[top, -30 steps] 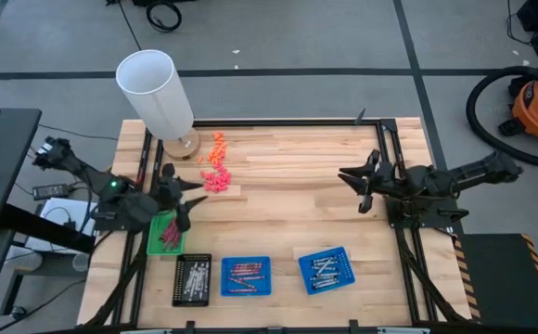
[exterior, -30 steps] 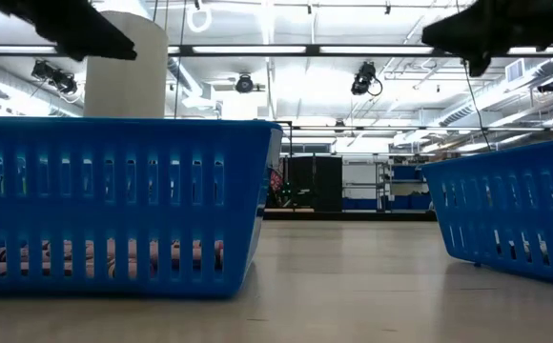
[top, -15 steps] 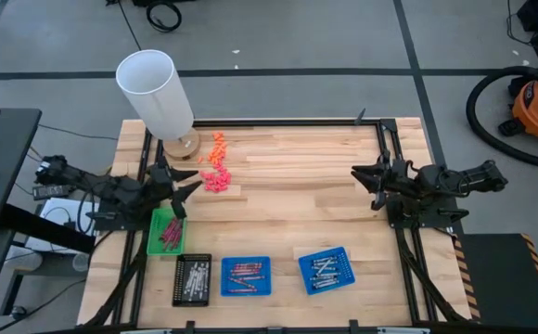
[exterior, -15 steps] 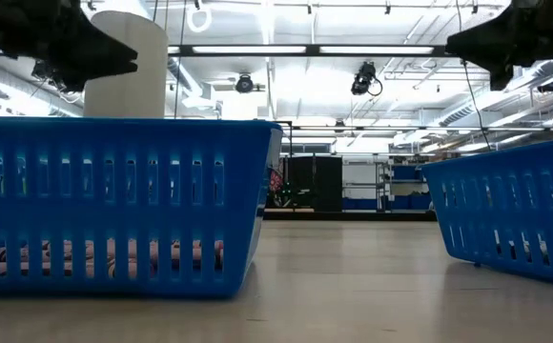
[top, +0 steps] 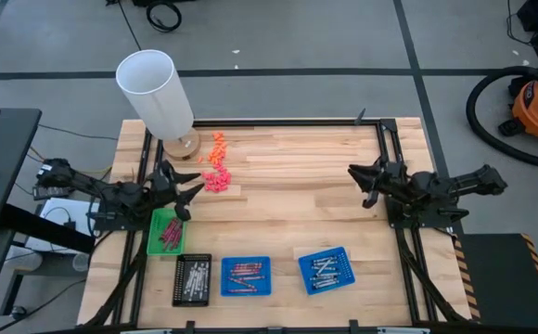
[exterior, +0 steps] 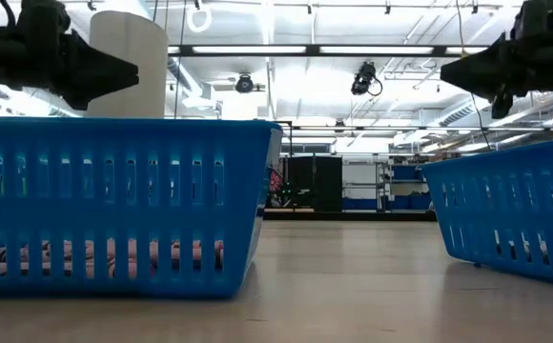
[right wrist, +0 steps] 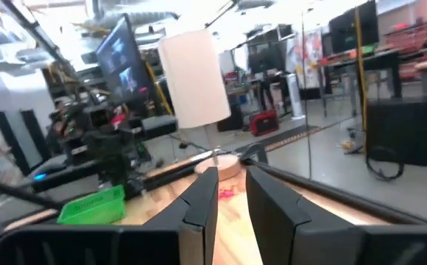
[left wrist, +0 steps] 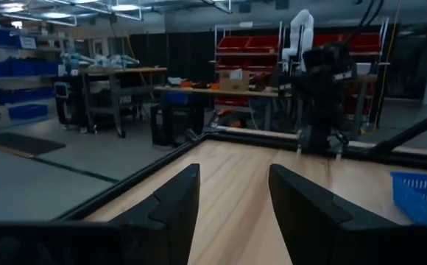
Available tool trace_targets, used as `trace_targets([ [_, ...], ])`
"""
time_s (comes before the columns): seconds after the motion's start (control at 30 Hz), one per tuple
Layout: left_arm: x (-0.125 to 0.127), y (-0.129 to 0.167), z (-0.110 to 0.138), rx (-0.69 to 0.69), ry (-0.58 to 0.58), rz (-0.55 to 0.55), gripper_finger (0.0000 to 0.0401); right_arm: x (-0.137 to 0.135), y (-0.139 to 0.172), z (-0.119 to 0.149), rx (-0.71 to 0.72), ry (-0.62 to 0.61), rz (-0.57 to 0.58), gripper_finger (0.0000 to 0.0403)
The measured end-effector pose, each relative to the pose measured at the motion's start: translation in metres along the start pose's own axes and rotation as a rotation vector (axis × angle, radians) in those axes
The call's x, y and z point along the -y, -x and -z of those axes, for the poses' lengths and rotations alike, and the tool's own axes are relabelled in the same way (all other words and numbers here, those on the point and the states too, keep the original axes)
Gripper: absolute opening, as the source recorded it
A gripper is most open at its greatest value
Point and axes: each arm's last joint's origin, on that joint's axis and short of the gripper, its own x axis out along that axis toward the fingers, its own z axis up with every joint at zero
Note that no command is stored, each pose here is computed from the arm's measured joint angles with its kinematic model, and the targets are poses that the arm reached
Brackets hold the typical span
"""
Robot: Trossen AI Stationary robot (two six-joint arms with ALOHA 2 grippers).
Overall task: Sort crayons
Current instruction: Return to Home Position
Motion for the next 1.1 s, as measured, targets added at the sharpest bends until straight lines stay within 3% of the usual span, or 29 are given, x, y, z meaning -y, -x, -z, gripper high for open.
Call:
trace_targets([
  [0.13, 0.001, 0.000, 0.000, 0.002, -0.003, 0.046, 0.0175, 0.001, 0.001, -0.007, 0.063, 0.033, 0.021, 0.0082],
  [0.33, 0.002, 0.000, -0.001, 0.010, 0.043, 0.058, 0.0176, 0.006, 0.002, -0.012, 0.115, -0.004, 0.179, 0.0082],
  [0.63, 0.001, 0.000, -0.002, 0.011, 0.238, 0.047, 0.0176, 0.006, 0.002, -0.013, 0.115, 0.002, 0.175, 0.0082],
  [1.1, 0.001, 0.000, -0.002, 0.010, 0.244, 0.047, 0.0176, 0.006, 0.002, -0.013, 0.115, 0.003, 0.174, 0.0082],
])
